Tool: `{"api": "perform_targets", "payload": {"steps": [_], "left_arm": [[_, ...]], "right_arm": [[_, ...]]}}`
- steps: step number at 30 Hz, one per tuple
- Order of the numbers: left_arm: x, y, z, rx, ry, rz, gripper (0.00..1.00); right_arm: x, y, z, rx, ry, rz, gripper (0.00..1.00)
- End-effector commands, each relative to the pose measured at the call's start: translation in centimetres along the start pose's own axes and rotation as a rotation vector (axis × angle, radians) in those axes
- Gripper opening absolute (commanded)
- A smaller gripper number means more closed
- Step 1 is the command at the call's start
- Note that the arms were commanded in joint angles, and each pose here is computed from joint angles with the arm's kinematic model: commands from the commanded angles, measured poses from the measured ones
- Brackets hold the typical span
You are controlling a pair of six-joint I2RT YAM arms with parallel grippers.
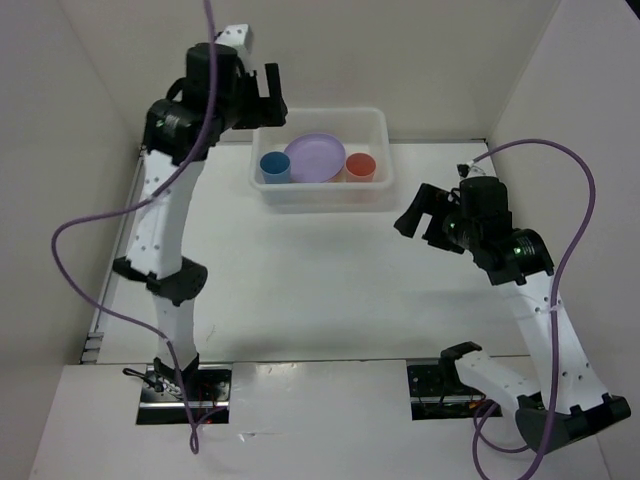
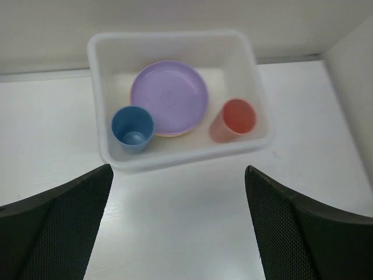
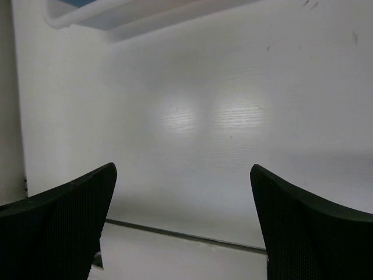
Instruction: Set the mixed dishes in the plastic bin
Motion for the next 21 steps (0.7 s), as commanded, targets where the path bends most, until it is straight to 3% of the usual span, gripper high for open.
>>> {"api": "perform_targets", "payload": {"steps": [1, 4, 7, 8, 10, 12, 17, 21], "left_arm": [[1.3, -9.1, -1.7, -0.062, -0.046, -0.065, 1.00], [2.1, -16.8, 0.2, -0.060, -0.084, -0.129, 1.00], [-0.5, -17.7, 2.7, 0.017, -0.077, -0.073, 1.00], [-0.6, -20.4, 3.5, -0.007, -0.100, -0.106, 1.00], [-3.6, -18.7, 5.0, 0.024, -0.086, -0.062, 1.00], [-4.7, -21.1, 6.0, -0.012, -0.126, -0.093, 1.00], [-11.3, -19.5, 9.0, 0.035, -0.131, 0.040, 1.00], [-13.4, -19.1, 9.4, 0.036, -0.142, 0.096, 1.00]], "right_arm": [[0.5, -0.1, 1.9, 0.138, 0.005, -0.058, 1.00], [-0.2, 0.2, 2.6, 0.190, 0.027, -0.066, 1.00], [-0.7, 0.1, 3.3, 0.254, 0.028, -0.086, 1.00], [-1.1, 0.3, 3.5, 0.274, 0.026, -0.083, 1.00], [-1.0, -0.6, 4.5, 0.343, 0.033, -0.112, 1.00], [-0.5, -1.2, 5.2, 0.393, 0.038, -0.156, 1.00], [0.4, -3.4, 5.9, 0.450, 0.005, -0.248, 1.00], [-0.8, -2.2, 5.6, 0.428, -0.030, -0.160, 1.00]]}}
Point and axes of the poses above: each gripper's point midway between its finger pads, its own y axis out along the fingers, its own z axis along the line the jaws close on, x = y × z, the point moved 1 cm from there along -y, back along the fingers, and after that the axes turned 14 degrees about -y, right-handed, at the moved point
